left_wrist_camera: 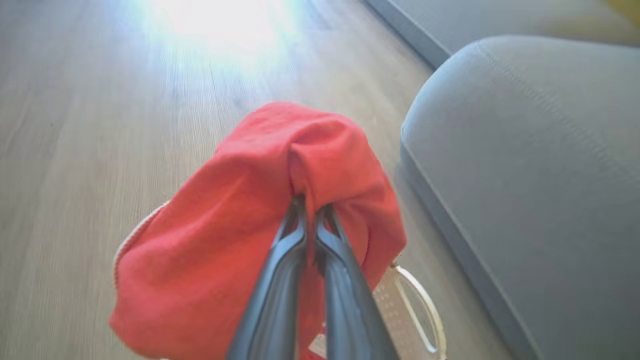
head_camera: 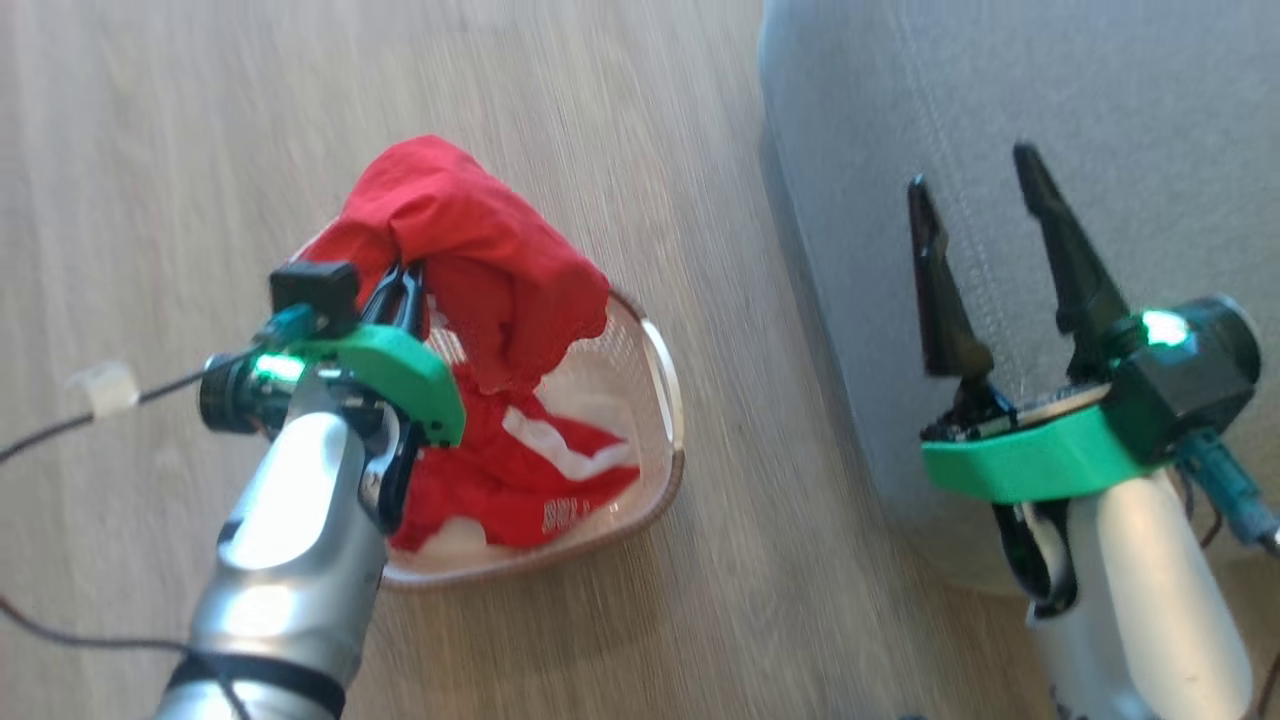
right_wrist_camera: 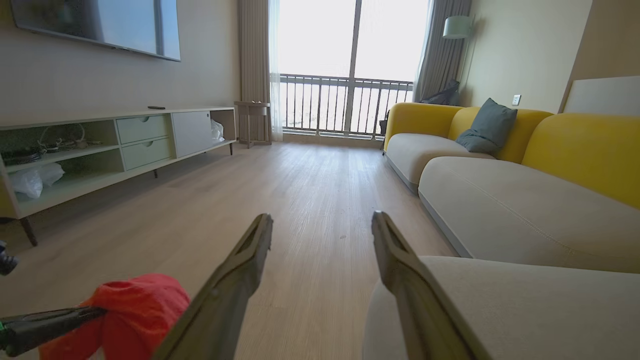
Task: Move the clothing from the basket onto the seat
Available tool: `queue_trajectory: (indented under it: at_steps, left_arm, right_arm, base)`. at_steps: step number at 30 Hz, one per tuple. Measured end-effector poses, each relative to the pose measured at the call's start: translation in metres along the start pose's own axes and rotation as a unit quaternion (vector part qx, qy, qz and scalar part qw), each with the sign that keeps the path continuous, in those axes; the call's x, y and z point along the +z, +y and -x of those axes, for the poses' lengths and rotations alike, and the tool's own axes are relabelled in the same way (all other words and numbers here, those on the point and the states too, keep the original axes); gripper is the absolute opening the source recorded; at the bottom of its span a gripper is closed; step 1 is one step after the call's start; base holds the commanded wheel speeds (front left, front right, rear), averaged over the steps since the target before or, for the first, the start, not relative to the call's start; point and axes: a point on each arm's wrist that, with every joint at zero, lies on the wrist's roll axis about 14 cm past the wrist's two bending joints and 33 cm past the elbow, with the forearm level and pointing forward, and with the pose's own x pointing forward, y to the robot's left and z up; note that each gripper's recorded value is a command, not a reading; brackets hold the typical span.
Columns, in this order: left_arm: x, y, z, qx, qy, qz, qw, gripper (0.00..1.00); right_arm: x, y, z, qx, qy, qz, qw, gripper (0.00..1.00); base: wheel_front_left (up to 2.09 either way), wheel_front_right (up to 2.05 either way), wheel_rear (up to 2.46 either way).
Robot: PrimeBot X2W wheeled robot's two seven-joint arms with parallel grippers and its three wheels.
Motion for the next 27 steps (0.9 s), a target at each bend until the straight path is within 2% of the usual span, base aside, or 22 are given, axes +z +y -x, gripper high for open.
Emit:
queue_trajectory:
  at_steps: [2, 7, 11, 14, 18, 22, 27]
  left_arm:
    - [0.02, -0.001, 0.013, 0.005, -0.032, 0.021, 0.999, 0.0]
    - [0.075, -0.008, 0.046, 0.004, -0.117, 0.037, 0.992, 0.0]
    - [0.115, -0.018, 0.074, -0.003, -0.179, 0.043, 0.983, 0.0]
    - [0.141, -0.024, 0.094, -0.008, -0.221, 0.045, 0.974, 0.0]
    - [0.178, -0.028, 0.119, -0.011, -0.28, 0.055, 0.958, 0.0]
    - [0.197, -0.032, 0.138, -0.012, -0.316, 0.053, 0.947, 0.0]
    - [0.193, -0.037, 0.15, -0.011, -0.319, 0.046, 0.946, 0.0]
  right_arm:
    - [0.008, 0.002, 0.008, -0.001, -0.005, -0.007, 1.0, 1.0]
    - [0.032, 0.003, 0.026, -0.007, -0.028, -0.029, 0.999, 1.0]
    - [0.016, 0.002, 0.051, -0.023, 0.003, -0.088, 0.996, 1.0]
    - [0.037, 0.018, 0.054, 0.0, -0.026, -0.104, 0.994, 1.0]
    - [0.063, 0.023, 0.054, 0.011, -0.063, -0.105, 0.992, 1.0]
    - [0.071, 0.026, 0.056, 0.017, -0.075, -0.105, 0.992, 1.0]
    - [0.067, 0.028, 0.064, 0.018, -0.068, -0.093, 0.993, 1.0]
  base:
    - [0.0, 0.0, 0.0]
    - [0.0, 0.0, 0.0]
    - [0.0, 0.0, 0.0]
    - [0.0, 0.0, 0.0]
    - [0.0, 0.0, 0.0]
    - [0.0, 0.0, 0.0]
    - [0.0, 0.0, 0.0]
